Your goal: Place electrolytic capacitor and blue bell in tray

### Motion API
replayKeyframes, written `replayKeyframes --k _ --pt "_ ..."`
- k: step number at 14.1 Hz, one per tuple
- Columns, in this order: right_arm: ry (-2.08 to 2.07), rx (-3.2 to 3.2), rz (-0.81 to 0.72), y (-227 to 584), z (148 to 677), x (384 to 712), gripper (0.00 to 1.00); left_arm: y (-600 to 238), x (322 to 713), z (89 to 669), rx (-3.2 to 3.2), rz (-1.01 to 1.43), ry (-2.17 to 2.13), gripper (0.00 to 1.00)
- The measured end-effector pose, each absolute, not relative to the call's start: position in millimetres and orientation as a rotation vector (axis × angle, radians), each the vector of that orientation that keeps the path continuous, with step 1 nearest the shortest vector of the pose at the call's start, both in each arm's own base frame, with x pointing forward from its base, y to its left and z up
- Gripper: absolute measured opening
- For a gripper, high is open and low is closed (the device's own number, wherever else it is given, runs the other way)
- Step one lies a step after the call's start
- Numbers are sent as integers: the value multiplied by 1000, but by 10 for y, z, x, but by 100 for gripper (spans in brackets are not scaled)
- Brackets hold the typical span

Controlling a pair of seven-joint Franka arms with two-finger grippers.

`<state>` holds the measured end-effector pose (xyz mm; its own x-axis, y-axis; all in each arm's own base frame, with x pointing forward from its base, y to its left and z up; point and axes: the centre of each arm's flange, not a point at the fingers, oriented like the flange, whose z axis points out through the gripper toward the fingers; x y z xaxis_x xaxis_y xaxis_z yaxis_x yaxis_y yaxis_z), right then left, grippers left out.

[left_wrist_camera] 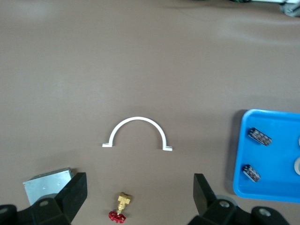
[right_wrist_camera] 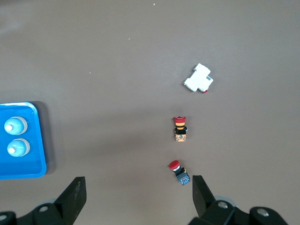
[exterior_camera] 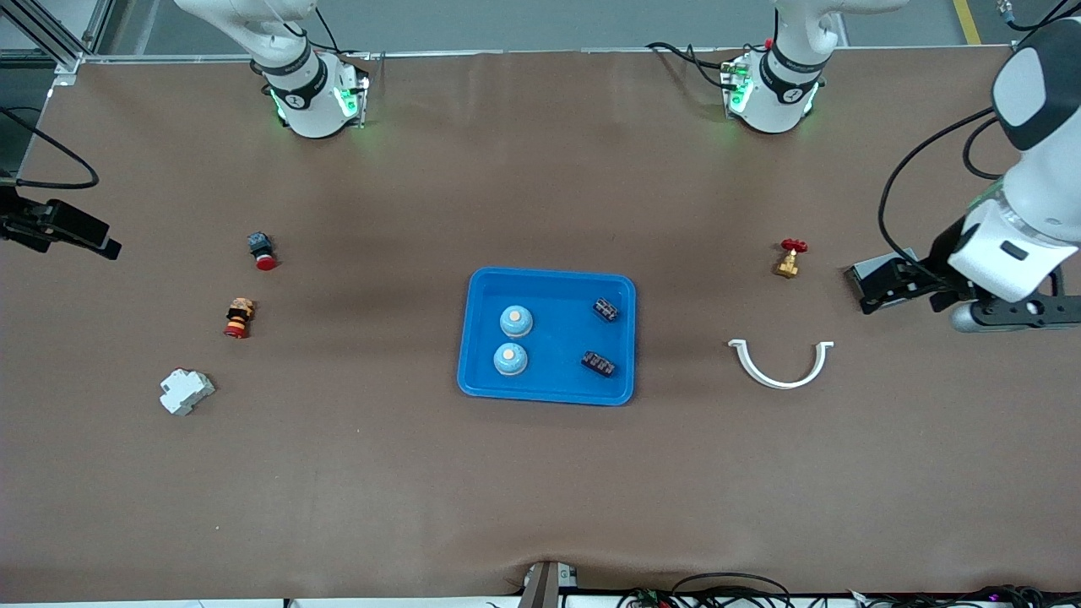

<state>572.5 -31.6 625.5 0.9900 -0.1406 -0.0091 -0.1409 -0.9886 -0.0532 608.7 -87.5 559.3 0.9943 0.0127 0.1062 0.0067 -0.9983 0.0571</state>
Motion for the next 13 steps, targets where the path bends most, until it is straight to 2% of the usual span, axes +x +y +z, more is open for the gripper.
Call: replayKeyframes --k 13 --pt "155 -3137 10 -143 6238 5683 100 -924 5852 5815 3088 114 -13 100"
